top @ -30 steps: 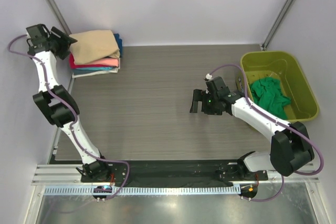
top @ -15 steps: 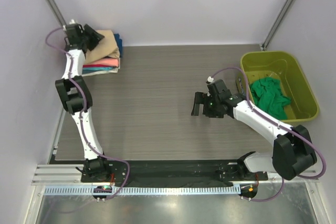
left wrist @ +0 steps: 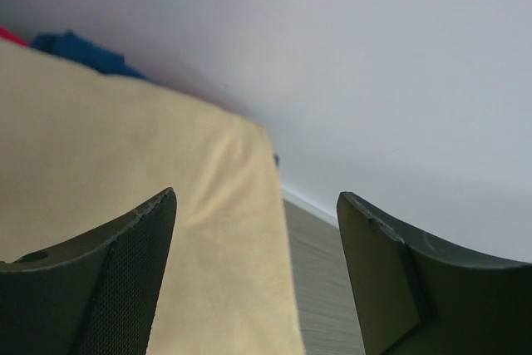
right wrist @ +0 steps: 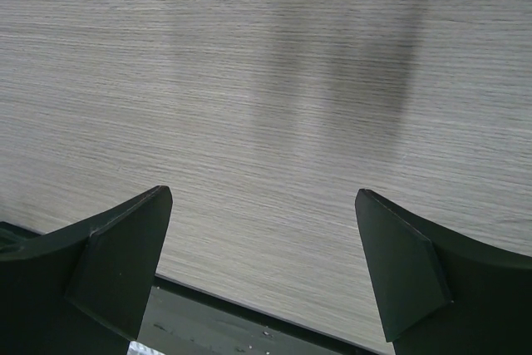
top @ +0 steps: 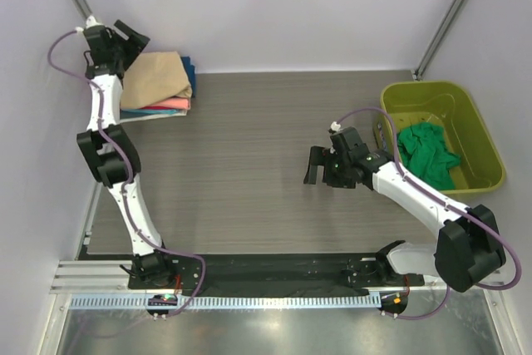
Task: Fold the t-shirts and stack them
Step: Reset both grippers
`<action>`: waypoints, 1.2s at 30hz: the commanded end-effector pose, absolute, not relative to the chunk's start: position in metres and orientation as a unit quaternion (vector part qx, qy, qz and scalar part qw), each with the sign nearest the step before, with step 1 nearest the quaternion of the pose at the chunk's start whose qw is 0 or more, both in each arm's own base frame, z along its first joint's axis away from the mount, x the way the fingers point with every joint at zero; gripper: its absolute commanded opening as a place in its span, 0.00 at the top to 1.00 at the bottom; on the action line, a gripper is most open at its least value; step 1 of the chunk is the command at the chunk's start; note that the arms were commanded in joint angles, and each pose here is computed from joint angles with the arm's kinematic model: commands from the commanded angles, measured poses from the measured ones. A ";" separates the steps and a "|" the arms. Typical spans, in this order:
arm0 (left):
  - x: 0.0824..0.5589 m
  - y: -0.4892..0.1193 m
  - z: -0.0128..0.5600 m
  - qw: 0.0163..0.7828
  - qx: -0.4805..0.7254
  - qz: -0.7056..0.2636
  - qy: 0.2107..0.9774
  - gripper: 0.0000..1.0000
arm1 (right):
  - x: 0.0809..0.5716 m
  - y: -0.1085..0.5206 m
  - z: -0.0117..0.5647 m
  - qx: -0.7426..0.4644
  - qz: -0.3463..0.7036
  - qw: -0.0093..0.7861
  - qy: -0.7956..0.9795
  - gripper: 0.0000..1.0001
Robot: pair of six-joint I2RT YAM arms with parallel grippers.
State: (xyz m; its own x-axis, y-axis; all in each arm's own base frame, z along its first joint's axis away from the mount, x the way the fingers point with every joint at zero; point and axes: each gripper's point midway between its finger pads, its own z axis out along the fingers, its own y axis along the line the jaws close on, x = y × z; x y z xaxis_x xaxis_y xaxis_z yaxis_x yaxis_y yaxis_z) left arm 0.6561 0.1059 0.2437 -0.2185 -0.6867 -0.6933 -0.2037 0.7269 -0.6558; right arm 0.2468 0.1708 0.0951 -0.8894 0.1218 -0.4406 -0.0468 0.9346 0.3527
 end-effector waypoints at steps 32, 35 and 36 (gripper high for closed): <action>0.234 -0.038 0.226 0.520 -0.176 -0.205 0.810 0.15 | 0.245 0.222 0.102 0.017 0.264 0.324 0.908 0.01; 0.237 -0.046 0.221 0.514 -0.169 -0.225 0.810 0.15 | 0.244 0.228 0.088 0.022 0.254 0.321 0.912 0.01; 0.238 -0.050 0.219 0.505 -0.167 -0.233 0.815 0.15 | 0.245 0.229 0.086 0.025 0.249 0.324 0.912 0.01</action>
